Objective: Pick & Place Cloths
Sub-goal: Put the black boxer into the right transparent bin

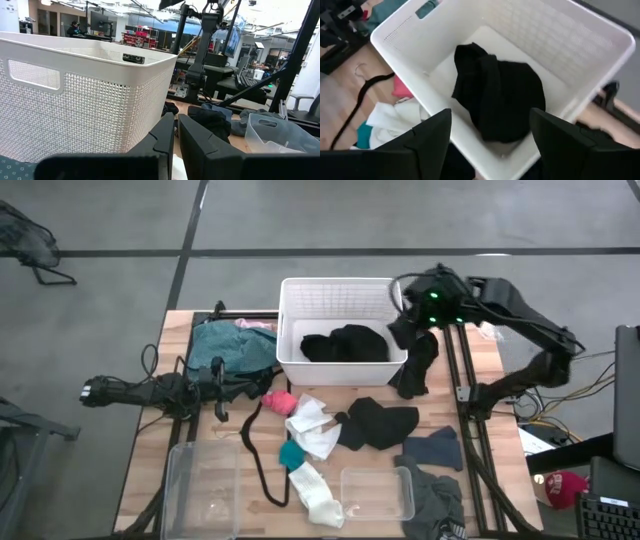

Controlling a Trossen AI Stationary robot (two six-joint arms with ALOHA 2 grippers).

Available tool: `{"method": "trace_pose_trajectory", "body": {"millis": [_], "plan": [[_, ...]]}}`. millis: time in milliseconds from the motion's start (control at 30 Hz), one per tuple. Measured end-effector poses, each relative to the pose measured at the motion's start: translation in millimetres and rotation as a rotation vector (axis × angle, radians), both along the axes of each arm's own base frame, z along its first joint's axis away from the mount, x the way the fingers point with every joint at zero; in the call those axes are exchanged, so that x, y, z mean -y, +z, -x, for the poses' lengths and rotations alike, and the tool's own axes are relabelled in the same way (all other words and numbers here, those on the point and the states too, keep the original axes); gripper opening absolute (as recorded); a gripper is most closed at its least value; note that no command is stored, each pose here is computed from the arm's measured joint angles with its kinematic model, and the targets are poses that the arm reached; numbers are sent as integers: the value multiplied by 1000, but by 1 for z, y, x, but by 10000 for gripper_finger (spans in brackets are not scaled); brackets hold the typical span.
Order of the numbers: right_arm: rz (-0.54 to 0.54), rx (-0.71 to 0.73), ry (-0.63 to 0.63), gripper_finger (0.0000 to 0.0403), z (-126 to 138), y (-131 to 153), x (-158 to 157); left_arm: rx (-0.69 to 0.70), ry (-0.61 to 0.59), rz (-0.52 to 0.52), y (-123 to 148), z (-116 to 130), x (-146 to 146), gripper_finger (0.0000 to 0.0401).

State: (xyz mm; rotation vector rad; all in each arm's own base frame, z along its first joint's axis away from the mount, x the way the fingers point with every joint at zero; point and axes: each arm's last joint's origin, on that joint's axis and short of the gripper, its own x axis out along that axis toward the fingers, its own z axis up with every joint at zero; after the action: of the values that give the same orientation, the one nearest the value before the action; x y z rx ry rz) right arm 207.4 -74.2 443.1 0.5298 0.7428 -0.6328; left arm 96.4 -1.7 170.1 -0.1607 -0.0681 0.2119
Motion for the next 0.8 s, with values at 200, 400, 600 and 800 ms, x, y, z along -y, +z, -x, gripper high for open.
{"method": "trace_pose_trajectory", "body": {"millis": [200,400,600,800], "plan": [[-60,24,-24,277,37,-15,-19,0,0,0,0,0,0,30],[-155,-8,120,283,63,-38,-44,0,0,0,0,0,0,30],[-222,-38,169,268,80,-57,-60,0,0,0,0,0,0,30],[-258,-76,196,252,86,-76,-70,0,0,0,0,0,0,30]]}}
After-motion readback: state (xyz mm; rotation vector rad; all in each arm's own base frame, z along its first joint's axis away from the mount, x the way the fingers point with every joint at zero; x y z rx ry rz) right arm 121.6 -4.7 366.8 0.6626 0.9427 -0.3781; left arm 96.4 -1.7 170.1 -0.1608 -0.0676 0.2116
